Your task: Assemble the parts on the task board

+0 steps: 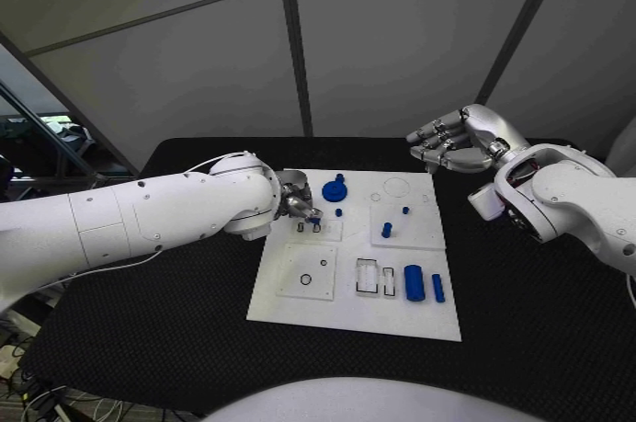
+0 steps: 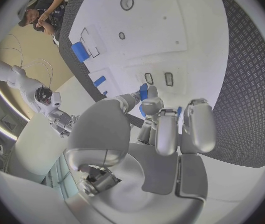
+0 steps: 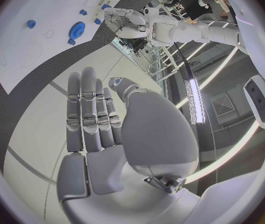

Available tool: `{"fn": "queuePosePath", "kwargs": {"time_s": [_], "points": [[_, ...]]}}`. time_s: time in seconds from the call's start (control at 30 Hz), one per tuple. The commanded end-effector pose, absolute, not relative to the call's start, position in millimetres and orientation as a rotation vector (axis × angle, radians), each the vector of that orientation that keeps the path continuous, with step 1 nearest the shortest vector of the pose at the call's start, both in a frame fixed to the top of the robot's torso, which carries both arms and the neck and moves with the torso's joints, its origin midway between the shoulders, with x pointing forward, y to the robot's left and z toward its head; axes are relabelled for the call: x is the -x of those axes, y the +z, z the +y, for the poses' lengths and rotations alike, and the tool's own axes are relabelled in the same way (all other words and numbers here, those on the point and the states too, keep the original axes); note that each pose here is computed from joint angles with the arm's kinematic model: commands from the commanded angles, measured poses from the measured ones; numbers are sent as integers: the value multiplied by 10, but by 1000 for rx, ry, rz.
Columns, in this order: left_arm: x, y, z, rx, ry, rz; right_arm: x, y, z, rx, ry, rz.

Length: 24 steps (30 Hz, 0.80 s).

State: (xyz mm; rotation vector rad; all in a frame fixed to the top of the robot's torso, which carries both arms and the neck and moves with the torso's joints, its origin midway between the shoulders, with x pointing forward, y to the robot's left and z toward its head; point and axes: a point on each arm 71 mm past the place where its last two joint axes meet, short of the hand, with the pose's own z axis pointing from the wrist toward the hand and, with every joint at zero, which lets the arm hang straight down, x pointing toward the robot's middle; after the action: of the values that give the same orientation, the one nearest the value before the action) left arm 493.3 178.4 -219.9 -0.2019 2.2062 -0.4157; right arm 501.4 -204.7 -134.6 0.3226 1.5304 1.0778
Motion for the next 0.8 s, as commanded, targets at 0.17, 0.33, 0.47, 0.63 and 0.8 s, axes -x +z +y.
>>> {"fn": "queuePosePath", "kwargs": {"time_s": [0.17,0.33,0.47,0.63,0.8], "points": [[-4931,-2222,1776,143,-373,2229,-5017,-1331,-2032,-316,1086,1529],[-4935,-2235,1774,140,-368,2234,-5018,-1331,-2025,-315,1088,1530],[-4939,-2241,1773,144,-368,2232,-5017,-1332,-2018,-315,1088,1531],[-4940,-2247,1771,142,-365,2234,-5012,-1331,-2012,-306,1084,1533],[-4935,-2254,1767,132,-362,2245,-5011,-1331,-2011,-303,1084,1534]]}}
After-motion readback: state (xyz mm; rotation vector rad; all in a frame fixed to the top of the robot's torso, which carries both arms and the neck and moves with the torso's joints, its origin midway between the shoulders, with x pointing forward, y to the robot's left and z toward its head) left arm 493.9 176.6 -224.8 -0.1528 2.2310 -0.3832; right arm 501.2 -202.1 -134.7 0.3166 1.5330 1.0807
